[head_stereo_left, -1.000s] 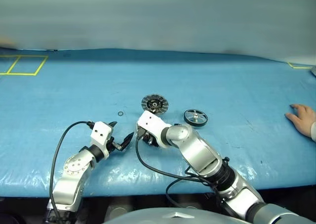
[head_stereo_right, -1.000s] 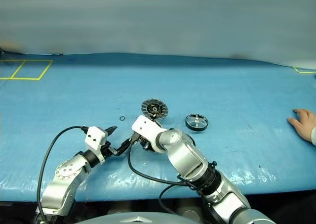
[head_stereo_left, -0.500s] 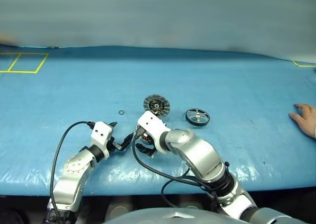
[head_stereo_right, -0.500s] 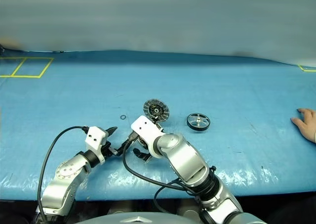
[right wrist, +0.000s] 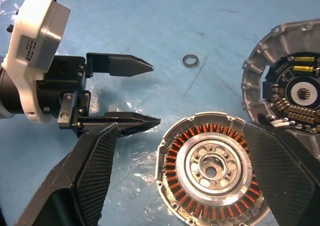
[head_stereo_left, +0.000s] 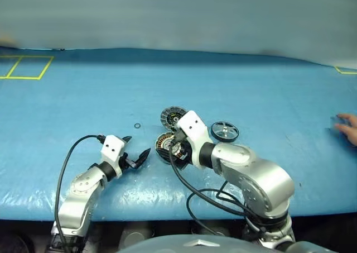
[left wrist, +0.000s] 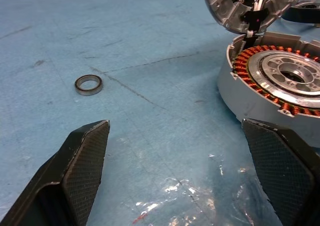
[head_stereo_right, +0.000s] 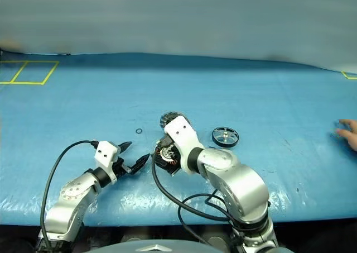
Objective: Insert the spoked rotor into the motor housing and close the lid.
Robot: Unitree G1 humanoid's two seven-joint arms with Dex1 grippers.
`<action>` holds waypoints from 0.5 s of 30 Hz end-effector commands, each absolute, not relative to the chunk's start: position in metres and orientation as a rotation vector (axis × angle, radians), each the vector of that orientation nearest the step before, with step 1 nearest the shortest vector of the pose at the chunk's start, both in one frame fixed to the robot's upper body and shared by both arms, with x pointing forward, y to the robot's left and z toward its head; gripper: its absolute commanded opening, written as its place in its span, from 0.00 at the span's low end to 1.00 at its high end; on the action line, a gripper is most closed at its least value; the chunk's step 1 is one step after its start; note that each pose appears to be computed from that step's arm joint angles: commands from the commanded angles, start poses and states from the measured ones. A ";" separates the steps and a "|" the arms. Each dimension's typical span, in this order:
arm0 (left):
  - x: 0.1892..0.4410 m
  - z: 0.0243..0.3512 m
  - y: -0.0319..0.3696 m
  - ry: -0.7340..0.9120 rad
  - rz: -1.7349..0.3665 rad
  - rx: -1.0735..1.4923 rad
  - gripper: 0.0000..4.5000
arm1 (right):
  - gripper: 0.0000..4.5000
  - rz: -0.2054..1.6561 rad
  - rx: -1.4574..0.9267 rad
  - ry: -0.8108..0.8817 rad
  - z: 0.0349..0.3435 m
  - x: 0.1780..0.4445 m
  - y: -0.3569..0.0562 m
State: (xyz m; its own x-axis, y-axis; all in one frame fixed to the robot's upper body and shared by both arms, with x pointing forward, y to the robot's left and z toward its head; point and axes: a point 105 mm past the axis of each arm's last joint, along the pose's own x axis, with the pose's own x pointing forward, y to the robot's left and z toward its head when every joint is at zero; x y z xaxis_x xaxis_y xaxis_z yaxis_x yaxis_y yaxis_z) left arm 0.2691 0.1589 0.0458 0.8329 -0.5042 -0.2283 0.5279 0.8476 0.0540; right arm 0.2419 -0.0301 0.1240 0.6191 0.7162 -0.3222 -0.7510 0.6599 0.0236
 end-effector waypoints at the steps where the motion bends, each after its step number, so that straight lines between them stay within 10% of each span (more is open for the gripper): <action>1: 0.281 0.058 0.170 0.160 -0.473 0.110 1.00 | 0.93 0.781 -0.043 0.094 0.133 0.246 -0.050; 15: 0.334 0.050 0.184 0.150 -0.401 0.136 1.00 | 0.93 0.608 -0.061 0.124 0.048 0.233 -0.090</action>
State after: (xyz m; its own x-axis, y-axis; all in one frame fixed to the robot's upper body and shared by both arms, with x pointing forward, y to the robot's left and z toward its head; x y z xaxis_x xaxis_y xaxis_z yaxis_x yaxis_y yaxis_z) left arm 0.3297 0.1849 0.0430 0.9049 -0.3726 -0.2058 0.3957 0.9145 0.0842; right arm 0.2311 -0.0907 0.0381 0.8020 0.5693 -0.1809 -0.5786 0.8156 0.0016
